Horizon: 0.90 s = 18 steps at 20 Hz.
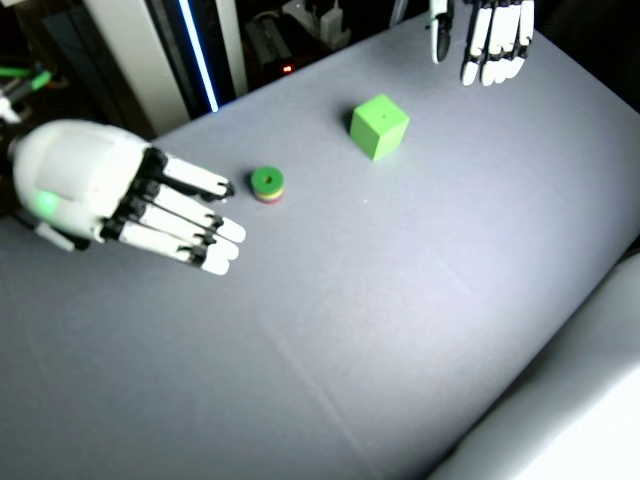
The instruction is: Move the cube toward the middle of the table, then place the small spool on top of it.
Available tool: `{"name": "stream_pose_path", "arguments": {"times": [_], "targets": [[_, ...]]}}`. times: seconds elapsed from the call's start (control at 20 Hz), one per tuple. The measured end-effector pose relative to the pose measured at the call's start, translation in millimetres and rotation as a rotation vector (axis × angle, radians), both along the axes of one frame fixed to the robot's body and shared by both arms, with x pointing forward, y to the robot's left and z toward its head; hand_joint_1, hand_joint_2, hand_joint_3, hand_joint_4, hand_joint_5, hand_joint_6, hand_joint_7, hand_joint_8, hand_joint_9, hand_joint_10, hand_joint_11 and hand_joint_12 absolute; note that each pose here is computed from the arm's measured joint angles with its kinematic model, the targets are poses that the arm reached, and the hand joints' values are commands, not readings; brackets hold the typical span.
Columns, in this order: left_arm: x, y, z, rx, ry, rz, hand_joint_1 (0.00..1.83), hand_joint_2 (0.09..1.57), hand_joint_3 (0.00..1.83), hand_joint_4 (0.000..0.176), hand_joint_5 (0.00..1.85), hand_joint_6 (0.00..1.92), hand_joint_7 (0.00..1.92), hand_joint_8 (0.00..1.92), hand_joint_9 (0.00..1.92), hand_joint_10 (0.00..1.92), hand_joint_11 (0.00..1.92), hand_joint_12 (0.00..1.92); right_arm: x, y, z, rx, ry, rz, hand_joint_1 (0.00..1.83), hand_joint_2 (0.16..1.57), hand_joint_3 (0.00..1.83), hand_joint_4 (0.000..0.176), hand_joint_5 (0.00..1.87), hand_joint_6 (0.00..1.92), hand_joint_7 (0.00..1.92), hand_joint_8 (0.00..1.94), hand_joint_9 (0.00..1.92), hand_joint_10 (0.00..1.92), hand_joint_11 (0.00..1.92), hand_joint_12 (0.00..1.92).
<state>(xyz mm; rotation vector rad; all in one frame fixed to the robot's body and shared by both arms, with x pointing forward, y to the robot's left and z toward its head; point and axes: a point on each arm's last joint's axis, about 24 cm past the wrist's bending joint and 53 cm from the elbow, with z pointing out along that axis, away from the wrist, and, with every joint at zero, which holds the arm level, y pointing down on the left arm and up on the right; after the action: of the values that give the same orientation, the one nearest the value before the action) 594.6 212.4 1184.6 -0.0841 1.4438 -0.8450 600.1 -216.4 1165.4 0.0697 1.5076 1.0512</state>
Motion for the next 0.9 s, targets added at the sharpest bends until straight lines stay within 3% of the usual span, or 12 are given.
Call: {"name": "stream_pose_path", "arguments": {"times": [0.05,0.1,0.2,0.25,0.3,0.35,0.45,0.55,0.8,0.9], "targets": [[-0.6,-1.3,0.2,0.002,-0.002,-0.006,0.3,1.07,0.0,0.086,0.24,0.01,0.13,0.0,0.14,0.01,0.0,0.24,0.1,0.2,-0.5,-0.001,0.0,0.001,0.54,1.28,0.0,0.0,0.4,0.0,0.3,0.0,0.33,0.0,0.08,0.81],[-1.0,-2.2,-0.2,0.002,0.0,-0.01,0.35,1.05,0.0,0.09,0.25,0.01,0.14,0.0,0.15,0.01,0.01,0.25,0.3,0.2,-1.1,0.0,0.001,0.0,0.55,1.28,0.0,0.0,0.4,0.0,0.3,0.0,0.33,0.0,0.08,0.81],[-1.4,-5.4,1.2,-0.012,0.002,-0.029,0.43,0.97,0.0,0.13,0.23,0.0,0.15,0.0,0.19,0.0,0.0,0.39,-0.1,2.7,-2.6,0.002,0.004,0.005,0.54,1.28,0.0,0.0,0.41,0.01,0.3,0.0,0.35,0.01,0.12,0.83],[-0.9,-9.5,2.9,-0.02,-0.004,-0.046,0.48,0.94,0.0,0.127,0.24,0.0,0.16,0.0,0.19,0.0,0.0,0.43,0.7,4.6,-4.1,0.002,0.006,0.01,0.53,1.27,0.0,0.0,0.41,0.0,0.3,0.0,0.36,0.0,0.12,0.89],[-1.0,-15.9,2.5,-0.034,0.0,-0.068,0.55,0.91,0.0,0.166,0.21,0.0,0.17,0.0,0.21,0.0,0.0,0.47,0.8,5.5,-4.4,-0.001,0.006,0.013,0.53,1.28,0.0,0.0,0.41,0.0,0.31,0.0,0.35,0.0,0.09,0.88],[-1.7,-23.9,2.8,-0.035,-0.001,-0.095,0.57,0.9,0.0,0.174,0.18,0.0,0.17,0.0,0.22,0.0,0.0,0.48,1.4,6.8,-3.2,0.001,0.003,0.015,0.5,1.29,0.0,0.0,0.4,0.0,0.31,0.0,0.34,0.0,0.07,0.88],[-6.4,-49.5,-0.9,-0.01,0.007,-0.179,0.58,0.86,0.0,0.176,0.14,0.0,0.17,0.0,0.27,0.0,0.0,0.76,3.1,7.7,-1.4,0.002,-0.003,0.017,0.53,1.28,0.0,0.0,0.42,0.01,0.3,0.01,0.35,0.01,0.08,0.93],[-7.5,-66.9,-9.7,0.003,0.026,-0.224,0.59,0.82,0.0,0.176,0.18,0.0,0.15,0.0,0.29,0.0,0.0,0.86,4.5,8.0,0.2,0.003,-0.006,0.016,0.56,1.29,0.0,0.0,0.41,0.0,0.31,0.0,0.34,0.0,0.05,0.92],[-3.9,-104.8,-33.7,0.032,0.066,-0.265,0.61,0.8,0.0,0.176,0.22,0.02,0.22,0.02,0.31,0.0,0.01,0.86,5.3,7.7,-1.0,0.0,-0.005,0.016,0.62,1.31,0.0,0.0,0.43,0.0,0.31,0.0,0.32,0.0,0.03,0.89],[-1.8,-117.4,-42.7,0.057,0.073,-0.271,0.65,0.81,0.0,0.161,0.25,0.0,0.2,0.0,0.31,0.0,0.0,0.8,5.2,8.8,0.5,0.003,-0.009,0.019,0.61,1.31,0.0,0.0,0.43,0.0,0.32,0.0,0.33,0.01,0.05,0.89]]}}
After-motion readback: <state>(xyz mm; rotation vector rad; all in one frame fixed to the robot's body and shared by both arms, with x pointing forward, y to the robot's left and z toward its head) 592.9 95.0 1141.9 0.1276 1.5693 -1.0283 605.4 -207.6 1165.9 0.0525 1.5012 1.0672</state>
